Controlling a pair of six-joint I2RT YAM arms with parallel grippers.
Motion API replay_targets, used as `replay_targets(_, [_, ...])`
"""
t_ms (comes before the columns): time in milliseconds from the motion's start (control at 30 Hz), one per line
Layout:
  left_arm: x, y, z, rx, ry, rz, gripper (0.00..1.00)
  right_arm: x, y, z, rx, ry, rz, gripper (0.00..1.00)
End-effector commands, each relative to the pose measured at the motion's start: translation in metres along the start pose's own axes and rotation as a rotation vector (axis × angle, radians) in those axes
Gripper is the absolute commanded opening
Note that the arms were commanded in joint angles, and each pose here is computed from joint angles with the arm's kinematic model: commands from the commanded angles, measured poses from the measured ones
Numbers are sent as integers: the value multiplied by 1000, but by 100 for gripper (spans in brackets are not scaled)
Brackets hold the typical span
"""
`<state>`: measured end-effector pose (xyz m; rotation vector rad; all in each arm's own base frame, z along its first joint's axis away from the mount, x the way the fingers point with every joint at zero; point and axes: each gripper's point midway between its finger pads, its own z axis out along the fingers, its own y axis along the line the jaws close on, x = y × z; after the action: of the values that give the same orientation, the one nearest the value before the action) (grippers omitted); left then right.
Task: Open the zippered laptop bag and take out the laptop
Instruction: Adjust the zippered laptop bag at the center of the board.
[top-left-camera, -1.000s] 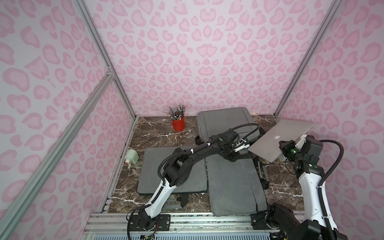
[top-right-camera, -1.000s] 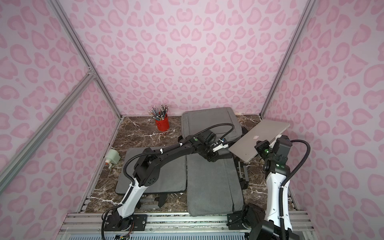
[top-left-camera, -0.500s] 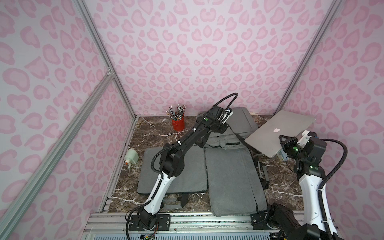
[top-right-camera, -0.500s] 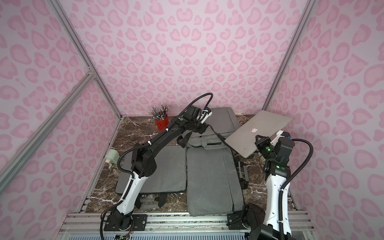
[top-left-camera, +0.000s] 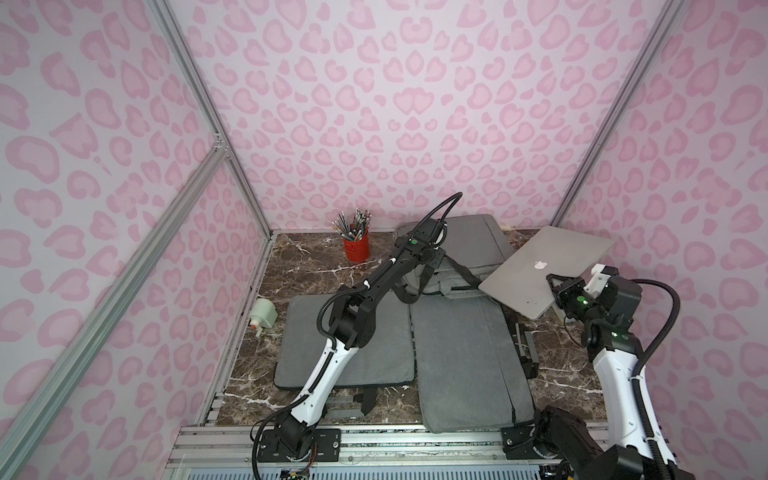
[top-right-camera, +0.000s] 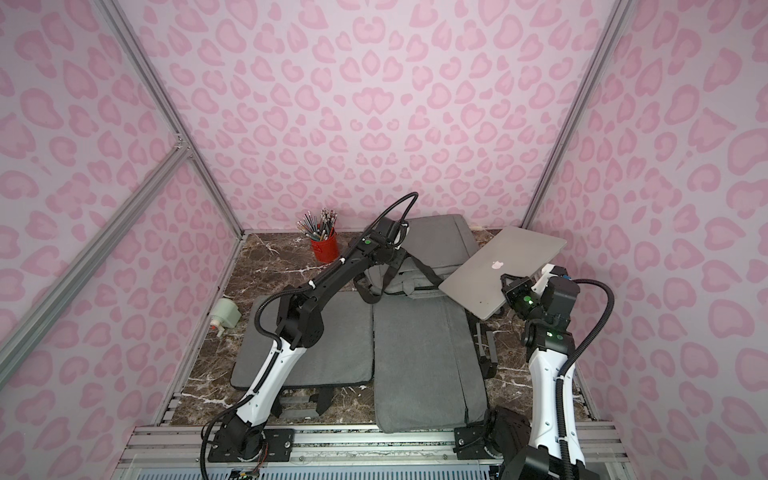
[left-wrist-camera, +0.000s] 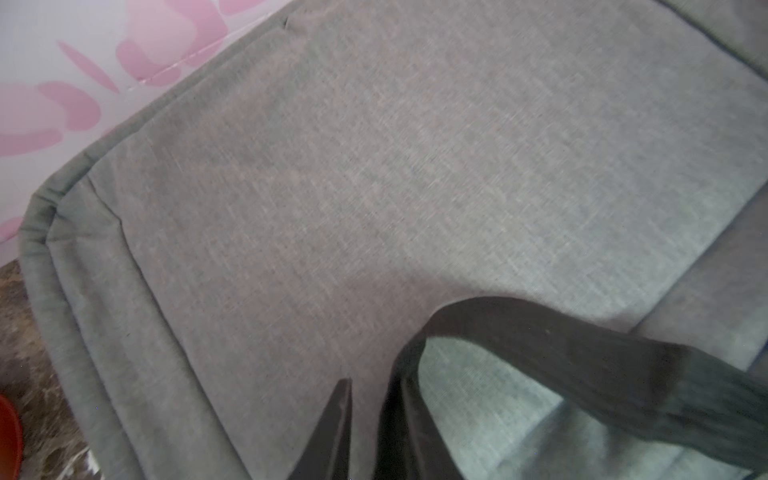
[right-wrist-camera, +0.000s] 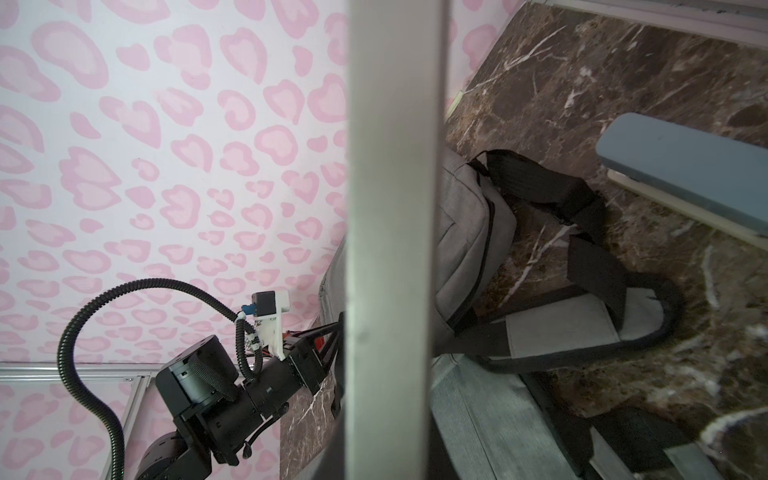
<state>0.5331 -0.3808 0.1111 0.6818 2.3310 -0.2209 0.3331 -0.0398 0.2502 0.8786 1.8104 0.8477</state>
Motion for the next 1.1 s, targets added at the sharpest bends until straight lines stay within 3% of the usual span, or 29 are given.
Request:
replay_targets(0, [0,-3,-12,19,17,12,42,-14,30,-1,-117,-52,-96,0])
replay_targets(300, [5,-22,-89,144,48,-38,62,-6,18,2,-47,-14,-161,0])
replay_targets(433, [38,-39,-116,201,128,-106,66,-1,13,4,-38,-2,-169,0])
replay_targets(767, [147,-67,-166,289,300,-415,67,10,9,14,-44,37,-179,0])
replay_targets(1067, [209,-98,-158,340,429,-506,67,19,4,19,-46,58,-170,0])
